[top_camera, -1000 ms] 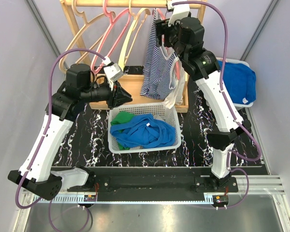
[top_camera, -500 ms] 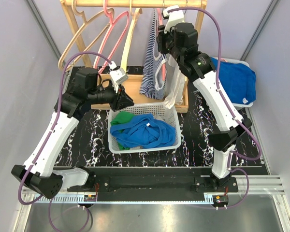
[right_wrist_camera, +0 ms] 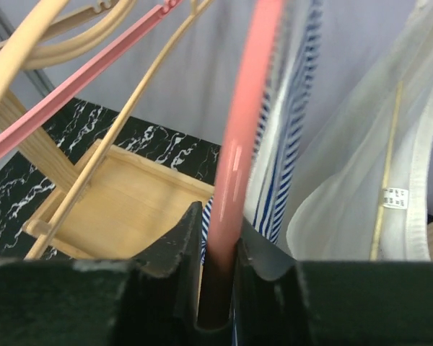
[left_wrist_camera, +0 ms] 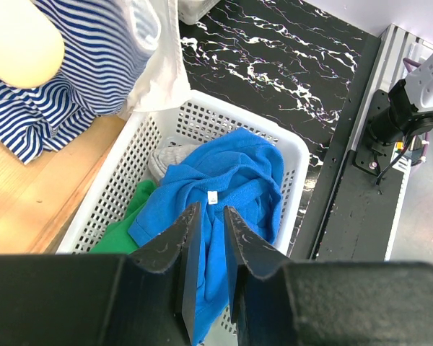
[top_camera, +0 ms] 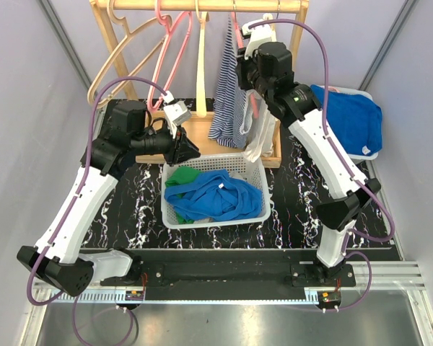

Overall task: Remove the tank top from the hanger
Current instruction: Pick up the hanger from the clothesline.

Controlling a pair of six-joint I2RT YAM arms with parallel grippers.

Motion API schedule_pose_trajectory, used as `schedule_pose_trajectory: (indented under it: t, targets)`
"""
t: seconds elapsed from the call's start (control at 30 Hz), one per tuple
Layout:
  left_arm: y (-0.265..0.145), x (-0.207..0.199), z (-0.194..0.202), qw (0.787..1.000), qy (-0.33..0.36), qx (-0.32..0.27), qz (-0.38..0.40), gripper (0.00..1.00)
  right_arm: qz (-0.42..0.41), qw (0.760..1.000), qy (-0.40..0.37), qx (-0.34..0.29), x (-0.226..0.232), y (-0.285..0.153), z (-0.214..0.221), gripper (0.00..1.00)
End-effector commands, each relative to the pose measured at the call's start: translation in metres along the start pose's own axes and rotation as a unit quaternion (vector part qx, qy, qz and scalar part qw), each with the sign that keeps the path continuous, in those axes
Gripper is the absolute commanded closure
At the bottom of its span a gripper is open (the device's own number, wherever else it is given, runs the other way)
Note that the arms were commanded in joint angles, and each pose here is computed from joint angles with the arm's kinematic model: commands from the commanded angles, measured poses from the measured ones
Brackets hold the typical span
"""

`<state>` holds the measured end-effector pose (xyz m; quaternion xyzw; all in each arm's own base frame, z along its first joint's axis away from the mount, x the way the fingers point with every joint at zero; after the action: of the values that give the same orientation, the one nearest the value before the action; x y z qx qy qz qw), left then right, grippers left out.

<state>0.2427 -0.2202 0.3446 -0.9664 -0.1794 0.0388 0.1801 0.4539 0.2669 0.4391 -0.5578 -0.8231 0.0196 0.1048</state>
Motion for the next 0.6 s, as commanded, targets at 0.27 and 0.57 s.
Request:
schedule_pose_trajectory:
  t: [0.27, 0.57]
  targets:
    - [-0.011, 0.001, -0.026, 0.999, 0.037, -0.03, -0.016, 0.78, -0.012, 0.995, -0.037, -0.088, 0.032, -0.026, -0.069, 0.93]
    - [-0.015, 0.0, -0.023, 0.998, 0.044, -0.026, -0.025, 0.78, 0.004, 0.991, -0.048, -0.124, 0.05, -0.035, -0.087, 0.94]
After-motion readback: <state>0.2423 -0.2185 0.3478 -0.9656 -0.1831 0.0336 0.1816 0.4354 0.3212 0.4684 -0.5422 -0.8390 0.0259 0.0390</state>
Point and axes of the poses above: each gripper's point midway between its finger pads, its own y axis out along the fingers, its own x axis along the line the jaws close on, z = x × y, the point moved 1 cm from there along -y, back along the fingers, and after that the axes turned 9 degrees about y, right-handed, at the moved point
